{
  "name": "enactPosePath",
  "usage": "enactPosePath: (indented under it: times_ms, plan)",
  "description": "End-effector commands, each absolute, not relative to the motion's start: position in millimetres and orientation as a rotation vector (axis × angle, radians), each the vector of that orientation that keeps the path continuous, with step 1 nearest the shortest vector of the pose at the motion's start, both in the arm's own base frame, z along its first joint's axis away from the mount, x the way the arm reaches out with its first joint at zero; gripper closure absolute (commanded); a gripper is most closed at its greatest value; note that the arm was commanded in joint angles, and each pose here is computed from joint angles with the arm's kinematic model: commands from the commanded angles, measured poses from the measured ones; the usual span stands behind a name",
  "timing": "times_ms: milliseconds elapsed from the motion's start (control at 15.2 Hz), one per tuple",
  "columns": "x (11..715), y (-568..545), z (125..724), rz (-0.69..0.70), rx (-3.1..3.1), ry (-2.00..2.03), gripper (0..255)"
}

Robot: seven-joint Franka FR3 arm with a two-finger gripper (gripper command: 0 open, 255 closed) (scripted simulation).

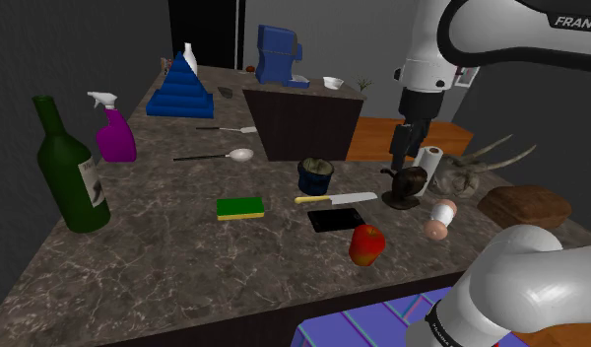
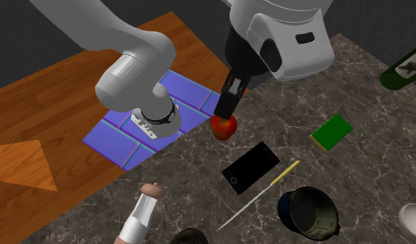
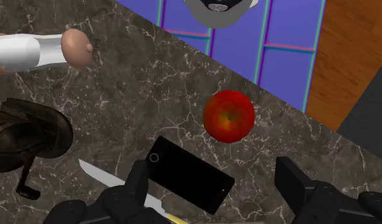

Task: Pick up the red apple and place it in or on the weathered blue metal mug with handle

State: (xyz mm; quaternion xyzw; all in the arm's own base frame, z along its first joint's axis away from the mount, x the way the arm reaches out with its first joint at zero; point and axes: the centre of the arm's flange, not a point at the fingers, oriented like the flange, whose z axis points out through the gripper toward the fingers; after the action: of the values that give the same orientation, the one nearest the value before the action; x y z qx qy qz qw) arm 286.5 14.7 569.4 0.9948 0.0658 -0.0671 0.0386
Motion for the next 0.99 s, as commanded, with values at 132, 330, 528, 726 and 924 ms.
enactPosePath:
  times_ms: [132,330,528,726,924]
  plan:
    - [279,20,545,-0.171,3.059,0.209,0]
    - [269,29,507,-0.12,3.07,0.219,0]
    - [259,38,470,-0.068,3.08,0.229,0]
    - [253,45,438,-0.024,3.088,0.238,0]
    - [252,45,423,-0.024,3.088,0.238,0]
